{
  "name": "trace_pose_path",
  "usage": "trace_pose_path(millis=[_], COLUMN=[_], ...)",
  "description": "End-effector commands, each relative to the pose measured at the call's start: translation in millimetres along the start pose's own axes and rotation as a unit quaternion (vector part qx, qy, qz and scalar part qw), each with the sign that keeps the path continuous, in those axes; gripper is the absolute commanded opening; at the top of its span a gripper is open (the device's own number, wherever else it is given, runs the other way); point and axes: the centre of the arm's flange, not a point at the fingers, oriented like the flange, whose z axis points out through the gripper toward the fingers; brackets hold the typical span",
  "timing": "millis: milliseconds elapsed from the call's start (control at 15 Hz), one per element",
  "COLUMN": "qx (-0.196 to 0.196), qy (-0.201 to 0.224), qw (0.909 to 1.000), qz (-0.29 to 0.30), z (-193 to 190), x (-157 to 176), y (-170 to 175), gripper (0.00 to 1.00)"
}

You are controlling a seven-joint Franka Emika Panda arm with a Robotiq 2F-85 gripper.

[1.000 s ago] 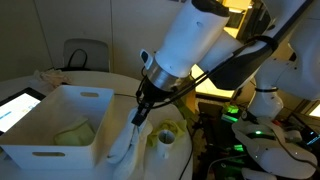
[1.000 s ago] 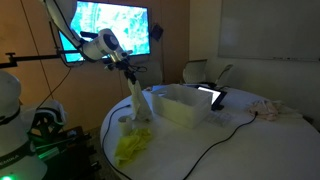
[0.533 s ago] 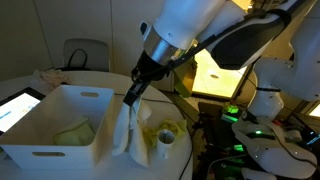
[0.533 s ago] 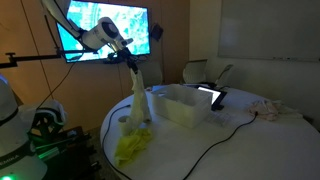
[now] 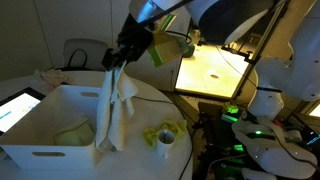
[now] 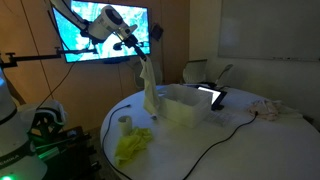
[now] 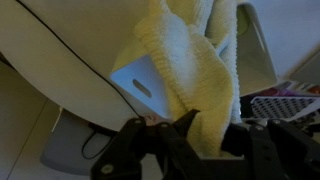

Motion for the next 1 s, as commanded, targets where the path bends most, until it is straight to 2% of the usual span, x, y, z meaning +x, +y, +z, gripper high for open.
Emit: trace_pose_path(millis=[0,200,467,933], qx=[-0.014,-0.014,-0.013,0.007], qy=[0.048,0.075,0.121,0.189], qw=[0.9966,0.9911,0.9775,0.9387], qz=[0.066,0.109,0.172,0.288], z=[-6.8,-8.4,-3.7,1.5], x=[42.0,67.9,93.1,126.9], y=[-13.7,-20.5,-39.5,-63.8], gripper=[0.0,0.0,0.0,0.0])
